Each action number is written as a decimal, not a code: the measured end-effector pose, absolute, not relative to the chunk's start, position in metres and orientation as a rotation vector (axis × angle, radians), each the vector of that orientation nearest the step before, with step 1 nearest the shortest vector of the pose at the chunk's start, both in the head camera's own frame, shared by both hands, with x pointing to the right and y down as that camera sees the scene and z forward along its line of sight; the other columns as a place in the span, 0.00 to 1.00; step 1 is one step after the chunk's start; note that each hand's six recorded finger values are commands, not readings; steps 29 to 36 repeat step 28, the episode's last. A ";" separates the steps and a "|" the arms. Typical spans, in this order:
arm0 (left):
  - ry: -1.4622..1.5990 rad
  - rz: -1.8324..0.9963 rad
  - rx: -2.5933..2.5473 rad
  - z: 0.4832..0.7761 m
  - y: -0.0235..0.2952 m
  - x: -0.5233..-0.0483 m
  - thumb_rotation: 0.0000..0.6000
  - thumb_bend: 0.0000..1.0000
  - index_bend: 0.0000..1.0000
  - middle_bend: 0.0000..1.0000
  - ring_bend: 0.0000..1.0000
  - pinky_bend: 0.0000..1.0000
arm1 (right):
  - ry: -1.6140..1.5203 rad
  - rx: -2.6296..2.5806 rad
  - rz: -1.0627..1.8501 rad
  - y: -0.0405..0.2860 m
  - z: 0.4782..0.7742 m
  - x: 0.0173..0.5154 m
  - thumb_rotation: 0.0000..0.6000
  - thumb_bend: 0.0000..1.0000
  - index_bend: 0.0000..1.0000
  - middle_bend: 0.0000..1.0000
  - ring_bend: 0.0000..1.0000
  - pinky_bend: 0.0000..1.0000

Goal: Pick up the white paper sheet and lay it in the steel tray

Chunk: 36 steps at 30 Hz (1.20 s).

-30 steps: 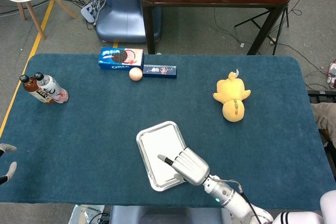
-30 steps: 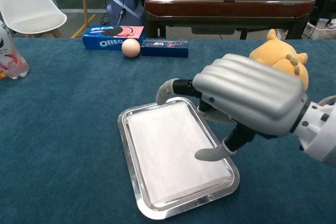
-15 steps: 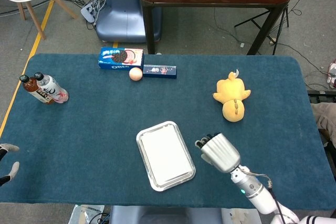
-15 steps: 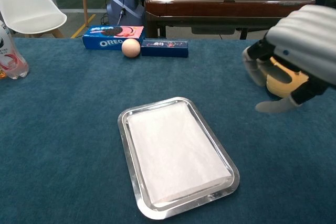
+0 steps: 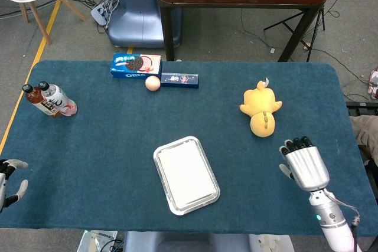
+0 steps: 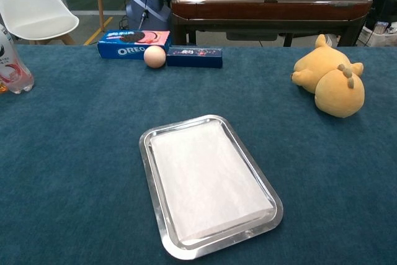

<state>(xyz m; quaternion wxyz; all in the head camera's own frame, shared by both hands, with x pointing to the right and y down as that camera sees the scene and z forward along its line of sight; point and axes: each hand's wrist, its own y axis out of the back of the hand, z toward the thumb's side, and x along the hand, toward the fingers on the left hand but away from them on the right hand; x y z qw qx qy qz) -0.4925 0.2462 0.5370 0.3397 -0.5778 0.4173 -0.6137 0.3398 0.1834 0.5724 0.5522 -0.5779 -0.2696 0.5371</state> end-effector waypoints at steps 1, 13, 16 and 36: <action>1.085 -1.590 -1.507 0.538 0.246 -0.492 1.00 0.36 0.39 0.34 0.24 0.38 | -0.653 -1.353 1.305 0.185 0.572 0.350 1.00 0.00 0.64 0.51 0.42 0.38; 1.043 -1.588 -1.539 0.555 0.246 -0.486 1.00 0.36 0.39 0.34 0.24 0.39 | -0.843 -1.286 1.434 0.191 0.558 0.419 1.00 0.00 0.64 0.50 0.42 0.38; 1.040 -1.580 -1.540 0.557 0.246 -0.485 1.00 0.35 0.39 0.34 0.24 0.39 | -0.880 -1.276 1.445 0.193 0.556 0.431 1.00 0.00 0.64 0.50 0.42 0.38; 1.027 -1.576 -1.572 0.567 0.244 -0.481 1.00 0.35 0.39 0.34 0.24 0.39 | -0.970 -1.250 1.472 0.189 0.547 0.461 1.00 0.00 0.64 0.50 0.42 0.38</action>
